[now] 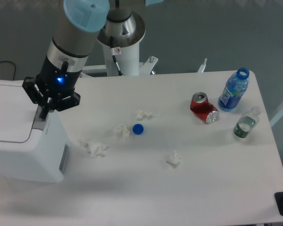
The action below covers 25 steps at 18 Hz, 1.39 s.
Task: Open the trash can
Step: 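Hook the lid edge with the gripper and pull it open, then withdraw the gripper from the open bin toward the red can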
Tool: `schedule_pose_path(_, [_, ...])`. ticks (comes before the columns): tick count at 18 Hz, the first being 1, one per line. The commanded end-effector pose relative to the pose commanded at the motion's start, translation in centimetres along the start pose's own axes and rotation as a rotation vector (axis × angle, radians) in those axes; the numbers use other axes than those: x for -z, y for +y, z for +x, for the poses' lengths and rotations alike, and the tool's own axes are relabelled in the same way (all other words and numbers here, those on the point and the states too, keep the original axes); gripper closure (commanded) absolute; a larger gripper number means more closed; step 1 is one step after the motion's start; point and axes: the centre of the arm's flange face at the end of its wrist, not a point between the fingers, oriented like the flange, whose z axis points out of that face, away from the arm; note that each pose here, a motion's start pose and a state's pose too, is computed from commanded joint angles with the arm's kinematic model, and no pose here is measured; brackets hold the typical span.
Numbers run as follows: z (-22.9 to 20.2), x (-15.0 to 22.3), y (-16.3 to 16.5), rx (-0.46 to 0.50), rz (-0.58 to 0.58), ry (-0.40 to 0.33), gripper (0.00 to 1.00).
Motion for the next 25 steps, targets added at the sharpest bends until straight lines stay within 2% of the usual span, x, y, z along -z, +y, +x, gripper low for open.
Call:
schedule_pose_path(12, [-0.1, 0.4, -0.1, 0.001, 0.007, -0.002, 0.98])
schedule_pose_path(13, [0.1, 1.0, 0.0, -0.001, 0.016, -0.005, 0.96])
schedule_pose_path(16, [-0.7, 1.6, -0.1, 0.001, 0.029, -0.013, 0.71])
schedule_pose_path(17, [-1.5, 2.0, -0.2, 0.012, 0.036, -0.016, 0.67])
schedule_pose_path(21, [-4.5, 3.8, -0.5, 0.048, 0.071, -0.045, 0.58])
schedule_pose_path(25, [-9.9, 6.2, -0.3, 0.121, 0.090, -0.137, 0.54])
